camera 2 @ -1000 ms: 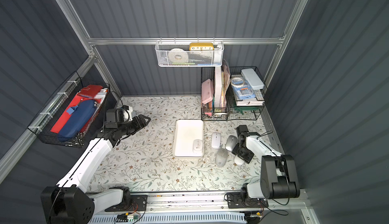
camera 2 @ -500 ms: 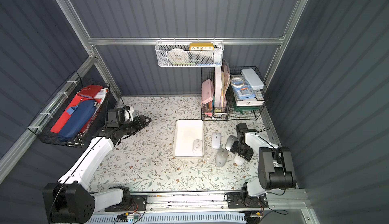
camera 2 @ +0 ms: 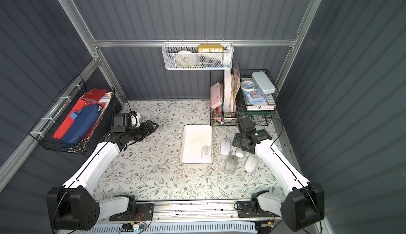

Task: Take out the mouse from the storage box
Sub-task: Pick up the mouse from the storage box.

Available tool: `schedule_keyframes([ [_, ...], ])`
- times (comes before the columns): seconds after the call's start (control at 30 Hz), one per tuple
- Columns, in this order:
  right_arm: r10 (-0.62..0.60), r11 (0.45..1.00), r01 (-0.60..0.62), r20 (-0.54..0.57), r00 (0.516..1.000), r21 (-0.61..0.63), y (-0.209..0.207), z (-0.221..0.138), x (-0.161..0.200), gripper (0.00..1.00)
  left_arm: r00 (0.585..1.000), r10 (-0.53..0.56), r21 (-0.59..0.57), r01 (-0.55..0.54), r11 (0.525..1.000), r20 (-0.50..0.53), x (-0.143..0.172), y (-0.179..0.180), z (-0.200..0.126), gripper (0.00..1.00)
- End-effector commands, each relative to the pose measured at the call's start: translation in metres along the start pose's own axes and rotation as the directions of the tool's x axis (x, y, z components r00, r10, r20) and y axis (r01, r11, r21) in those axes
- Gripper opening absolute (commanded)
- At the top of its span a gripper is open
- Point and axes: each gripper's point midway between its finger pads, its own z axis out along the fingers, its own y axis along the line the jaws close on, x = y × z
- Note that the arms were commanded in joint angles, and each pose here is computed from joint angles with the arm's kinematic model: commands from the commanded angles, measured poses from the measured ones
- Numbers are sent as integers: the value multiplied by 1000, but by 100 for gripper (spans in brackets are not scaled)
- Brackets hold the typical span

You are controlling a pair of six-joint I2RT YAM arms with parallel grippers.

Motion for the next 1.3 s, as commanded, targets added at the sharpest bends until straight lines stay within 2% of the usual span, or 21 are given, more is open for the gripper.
schedule_keyframes([
  [0.0, -102, 993, 97, -76, 992, -71, 47, 3, 23, 76, 1000, 10, -8, -10, 1000, -6, 2, 0, 0, 80],
  [0.13, -224, 967, 202, -138, 965, -157, 114, 24, 53, 74, 1000, 5, -14, -6, 1000, -31, 8, 3, 5, 80],
  [0.23, -309, 946, 283, -176, 935, -156, 147, 40, 73, 74, 999, 11, -18, -11, 1000, -34, 9, 2, 3, 80],
  [0.37, -348, 934, 319, -211, 914, -158, 171, 58, 90, 74, 999, 24, -31, -25, 999, -26, 7, 2, -1, 80],
  [1.27, -309, 951, 291, -361, 880, -104, 163, 93, 142, 75, 998, 41, -35, -42, 999, -43, 13, 6, 2, 81],
])
